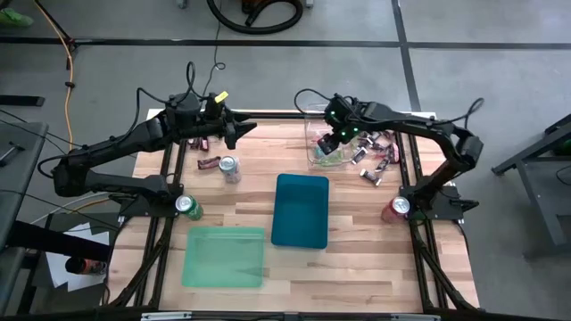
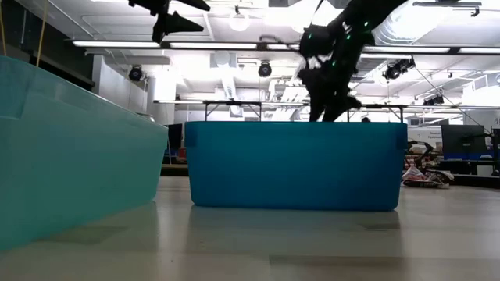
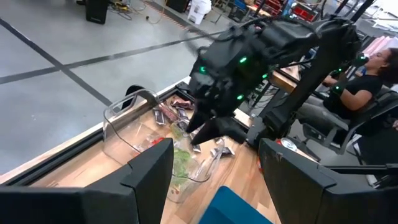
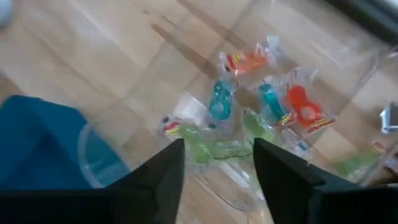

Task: Sort candy
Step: Put the red gummy into the transparent bin

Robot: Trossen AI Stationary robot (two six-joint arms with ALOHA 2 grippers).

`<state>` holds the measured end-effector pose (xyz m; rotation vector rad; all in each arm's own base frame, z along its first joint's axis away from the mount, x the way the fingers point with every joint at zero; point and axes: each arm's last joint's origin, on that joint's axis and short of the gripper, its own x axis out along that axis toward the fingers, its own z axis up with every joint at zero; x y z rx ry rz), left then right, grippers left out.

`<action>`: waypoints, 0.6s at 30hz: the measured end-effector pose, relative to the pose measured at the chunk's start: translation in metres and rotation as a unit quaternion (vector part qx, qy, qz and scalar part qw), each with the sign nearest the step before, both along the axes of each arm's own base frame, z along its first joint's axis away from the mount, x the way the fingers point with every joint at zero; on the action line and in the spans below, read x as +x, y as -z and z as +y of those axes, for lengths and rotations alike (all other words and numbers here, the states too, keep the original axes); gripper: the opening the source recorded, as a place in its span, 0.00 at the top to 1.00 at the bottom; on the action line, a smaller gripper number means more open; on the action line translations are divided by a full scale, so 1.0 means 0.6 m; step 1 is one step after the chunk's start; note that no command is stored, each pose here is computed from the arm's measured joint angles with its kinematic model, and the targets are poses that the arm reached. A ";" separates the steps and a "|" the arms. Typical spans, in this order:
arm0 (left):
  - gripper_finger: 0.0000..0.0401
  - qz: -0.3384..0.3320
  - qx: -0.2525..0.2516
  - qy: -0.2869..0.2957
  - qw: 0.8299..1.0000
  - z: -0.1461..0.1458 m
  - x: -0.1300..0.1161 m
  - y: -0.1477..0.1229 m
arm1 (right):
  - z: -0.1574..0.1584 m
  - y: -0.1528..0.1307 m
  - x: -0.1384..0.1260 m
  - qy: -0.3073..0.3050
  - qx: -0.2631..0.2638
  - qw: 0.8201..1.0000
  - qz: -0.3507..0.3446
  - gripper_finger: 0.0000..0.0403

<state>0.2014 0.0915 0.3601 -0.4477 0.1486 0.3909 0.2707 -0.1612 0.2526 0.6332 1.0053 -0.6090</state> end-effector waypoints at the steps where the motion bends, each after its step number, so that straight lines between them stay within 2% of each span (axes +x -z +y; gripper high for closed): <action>1: 0.44 0.001 0.003 0.000 1.000 0.000 0.000 0.000 | 0.003 -0.010 -0.005 -0.001 -0.006 1.000 -0.009 0.50; 5: 0.44 0.003 0.006 -0.003 1.000 0.000 0.000 0.000 | 0.019 -0.068 -0.035 0.004 -0.049 0.997 -0.055 0.45; 11: 0.44 0.003 0.006 -0.003 1.000 0.001 0.000 0.000 | 0.049 -0.143 -0.089 0.019 -0.118 0.986 -0.119 0.44; 15: 0.44 0.002 0.003 -0.004 1.000 0.001 0.000 0.000 | 0.064 -0.169 -0.118 0.064 -0.133 0.979 -0.143 0.44; 18: 0.44 0.002 0.003 -0.004 1.000 0.001 0.000 0.001 | 0.069 -0.169 -0.133 0.103 -0.127 0.979 -0.123 0.44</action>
